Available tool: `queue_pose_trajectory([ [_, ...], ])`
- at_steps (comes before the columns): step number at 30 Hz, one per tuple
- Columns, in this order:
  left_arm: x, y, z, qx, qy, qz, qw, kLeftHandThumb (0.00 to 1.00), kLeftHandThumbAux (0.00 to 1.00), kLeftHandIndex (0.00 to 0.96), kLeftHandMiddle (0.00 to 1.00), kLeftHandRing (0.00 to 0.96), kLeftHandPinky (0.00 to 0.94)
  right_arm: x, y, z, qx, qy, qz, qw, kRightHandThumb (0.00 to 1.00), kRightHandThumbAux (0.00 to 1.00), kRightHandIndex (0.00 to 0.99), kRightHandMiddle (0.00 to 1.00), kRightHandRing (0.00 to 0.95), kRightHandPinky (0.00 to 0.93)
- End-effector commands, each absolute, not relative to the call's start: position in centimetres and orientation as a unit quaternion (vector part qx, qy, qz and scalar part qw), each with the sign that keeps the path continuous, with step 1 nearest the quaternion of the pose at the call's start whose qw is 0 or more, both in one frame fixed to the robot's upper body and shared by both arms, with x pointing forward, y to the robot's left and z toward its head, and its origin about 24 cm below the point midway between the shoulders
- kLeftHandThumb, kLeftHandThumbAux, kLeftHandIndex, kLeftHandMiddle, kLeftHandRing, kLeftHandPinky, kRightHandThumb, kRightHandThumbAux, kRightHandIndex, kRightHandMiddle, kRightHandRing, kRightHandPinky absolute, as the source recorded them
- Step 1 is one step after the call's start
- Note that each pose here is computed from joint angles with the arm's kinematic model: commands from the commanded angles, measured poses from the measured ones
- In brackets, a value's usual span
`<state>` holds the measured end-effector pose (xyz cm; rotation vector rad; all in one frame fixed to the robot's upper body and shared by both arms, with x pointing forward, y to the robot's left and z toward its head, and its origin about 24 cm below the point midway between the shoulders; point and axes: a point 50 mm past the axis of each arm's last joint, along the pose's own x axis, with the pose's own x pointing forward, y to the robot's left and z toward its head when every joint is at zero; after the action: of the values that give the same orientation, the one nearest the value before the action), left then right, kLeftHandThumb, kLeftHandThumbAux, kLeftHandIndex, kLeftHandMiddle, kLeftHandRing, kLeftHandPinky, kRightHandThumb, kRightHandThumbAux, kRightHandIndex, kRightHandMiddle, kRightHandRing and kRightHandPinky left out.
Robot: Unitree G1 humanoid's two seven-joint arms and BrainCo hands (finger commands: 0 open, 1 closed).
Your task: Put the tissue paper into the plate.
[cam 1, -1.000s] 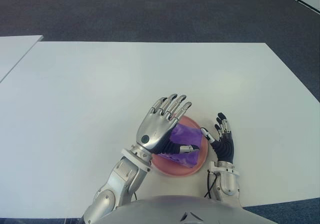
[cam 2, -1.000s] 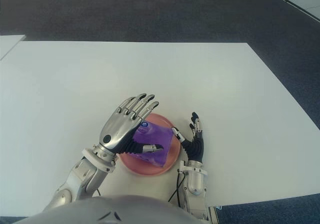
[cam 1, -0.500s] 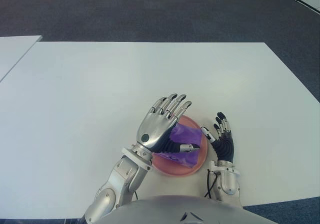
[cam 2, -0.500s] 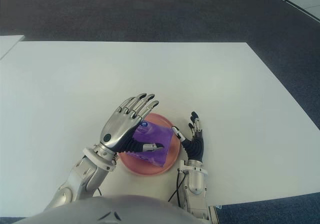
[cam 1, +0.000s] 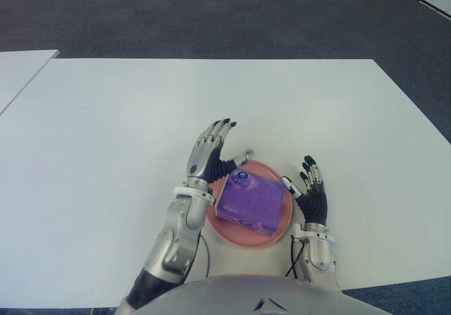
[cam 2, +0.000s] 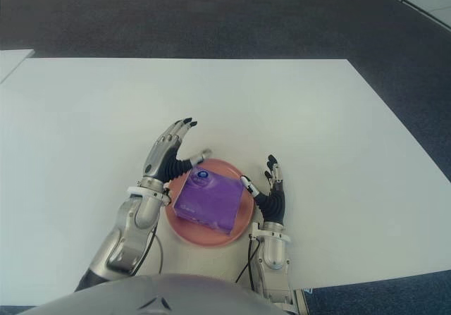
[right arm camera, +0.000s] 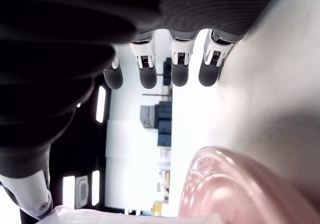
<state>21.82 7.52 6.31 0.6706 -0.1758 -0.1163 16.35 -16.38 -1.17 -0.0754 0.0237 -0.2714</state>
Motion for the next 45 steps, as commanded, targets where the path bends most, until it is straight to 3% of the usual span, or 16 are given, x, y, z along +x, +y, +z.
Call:
queue_pose_trajectory([
  [1,21.8,8.5,4.2,0.128,-0.007,0.004,0.992,0.090,0.391,0.273,0.150,0.107,0.138,15.0,-15.4,-3.9,-0.028,0.091,-0.151,0.984,0.095,0.624,0.065,0.096,0.020,0.000],
  [8,18.8,13.2,0.4,-0.005,0.054,0.056,0.997,0.044,0.508,0.259,0.188,0.152,0.175,14.8,-16.1,-3.5,-0.015,0.075,-0.165,0.983,0.107,0.601,0.079,0.131,0.051,0.000],
  [16,17.1,13.4,-0.1,-0.034,0.043,0.049,0.997,0.036,0.546,0.254,0.192,0.167,0.199,14.6,-16.5,-2.9,-0.014,0.046,-0.159,0.986,0.110,0.604,0.072,0.128,0.057,0.000],
  [35,14.5,13.1,-0.9,-0.038,0.026,0.069,0.997,0.097,0.545,0.265,0.216,0.191,0.232,14.4,-17.7,-3.2,-0.012,0.065,-0.158,0.985,0.097,0.625,0.059,0.107,0.047,0.000],
  [39,12.6,13.4,-2.7,-0.042,0.065,0.063,0.995,0.082,0.521,0.228,0.215,0.193,0.215,14.4,-17.9,-3.3,-0.009,0.076,-0.169,0.983,0.106,0.623,0.055,0.100,0.039,0.000],
  [45,10.4,13.0,-2.6,-0.050,0.073,0.078,0.993,0.076,0.540,0.235,0.236,0.207,0.225,14.6,-18.1,-3.0,-0.013,0.070,-0.162,0.984,0.114,0.622,0.056,0.104,0.041,0.000],
])
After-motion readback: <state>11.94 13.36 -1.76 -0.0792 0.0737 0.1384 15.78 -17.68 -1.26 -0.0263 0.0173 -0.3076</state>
